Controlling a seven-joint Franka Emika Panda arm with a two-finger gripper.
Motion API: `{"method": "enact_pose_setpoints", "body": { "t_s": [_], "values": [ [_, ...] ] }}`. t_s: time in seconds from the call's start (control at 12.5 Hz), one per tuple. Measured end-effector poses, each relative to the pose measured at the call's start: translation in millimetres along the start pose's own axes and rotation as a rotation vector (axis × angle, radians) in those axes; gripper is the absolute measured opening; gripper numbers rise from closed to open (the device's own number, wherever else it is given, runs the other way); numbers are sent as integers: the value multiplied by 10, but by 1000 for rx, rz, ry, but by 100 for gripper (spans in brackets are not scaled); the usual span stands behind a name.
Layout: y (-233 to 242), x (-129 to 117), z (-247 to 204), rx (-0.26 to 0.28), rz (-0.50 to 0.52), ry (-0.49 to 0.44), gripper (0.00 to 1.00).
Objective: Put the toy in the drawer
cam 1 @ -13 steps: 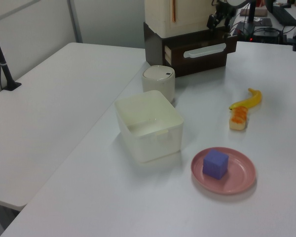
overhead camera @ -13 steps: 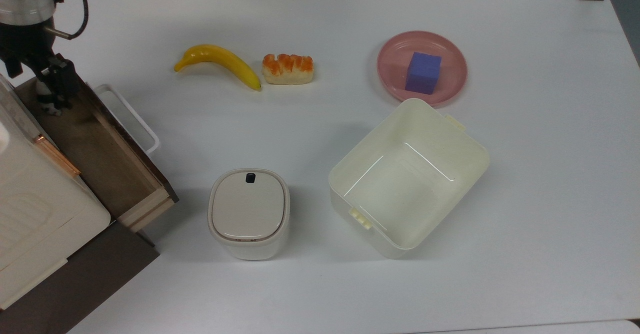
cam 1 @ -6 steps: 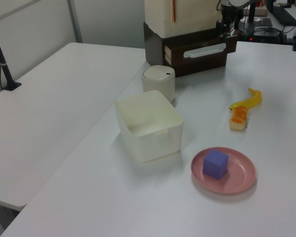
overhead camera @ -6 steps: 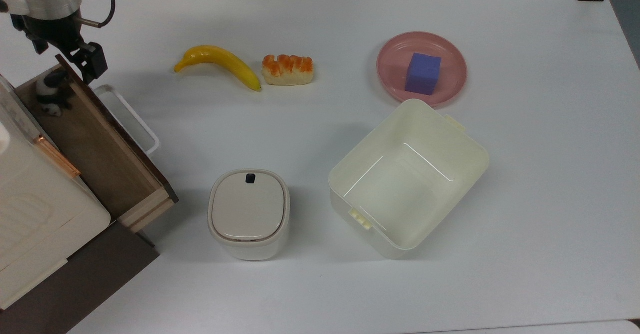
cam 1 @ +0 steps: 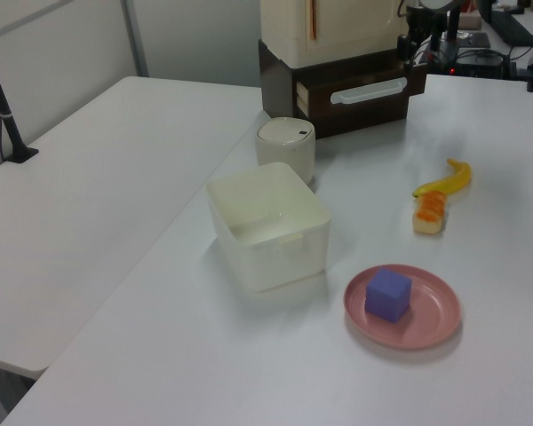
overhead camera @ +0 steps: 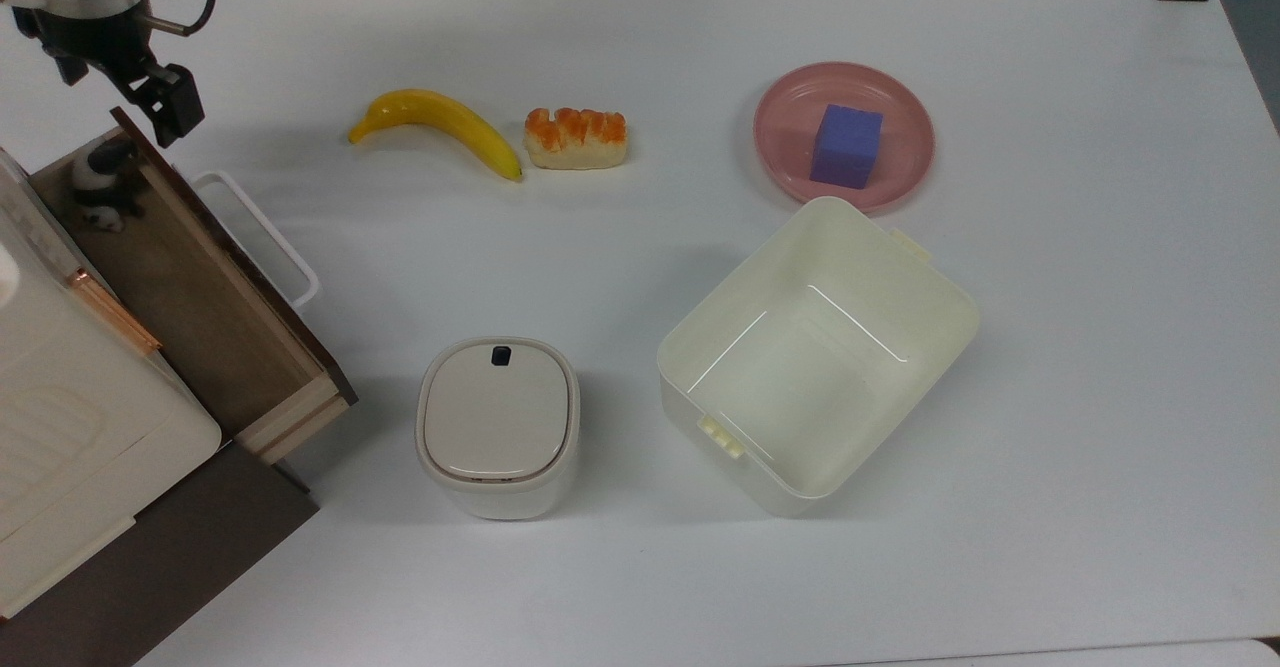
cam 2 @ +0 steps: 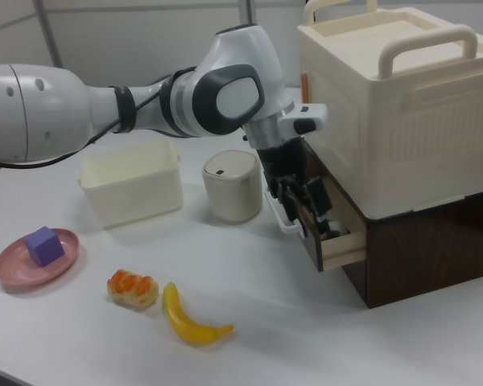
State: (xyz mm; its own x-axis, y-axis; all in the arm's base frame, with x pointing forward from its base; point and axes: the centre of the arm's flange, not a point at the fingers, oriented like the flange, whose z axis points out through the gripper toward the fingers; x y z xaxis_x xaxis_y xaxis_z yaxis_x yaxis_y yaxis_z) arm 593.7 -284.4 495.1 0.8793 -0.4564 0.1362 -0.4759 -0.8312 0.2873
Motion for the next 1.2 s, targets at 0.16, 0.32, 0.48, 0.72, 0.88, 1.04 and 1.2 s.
{"method": "enact_pose_setpoints", "body": {
  "t_s": [0.16,0.32,0.48,0.72,0.88,1.04,1.2],
  "values": [
    [-151,-106,-129,0,-76,-46,100],
    [-277,-274,-404,42,-198,-93,100],
    [-294,-449,-869,190,-234,-74,100],
    [-419,-729,-1441,290,-252,-50,100],
    [-693,-856,-1673,306,-239,-35,100],
    [-1046,-974,-1804,312,-230,-36,100],
    [-1304,-1074,-1851,314,-240,-44,100]
  ]
}}
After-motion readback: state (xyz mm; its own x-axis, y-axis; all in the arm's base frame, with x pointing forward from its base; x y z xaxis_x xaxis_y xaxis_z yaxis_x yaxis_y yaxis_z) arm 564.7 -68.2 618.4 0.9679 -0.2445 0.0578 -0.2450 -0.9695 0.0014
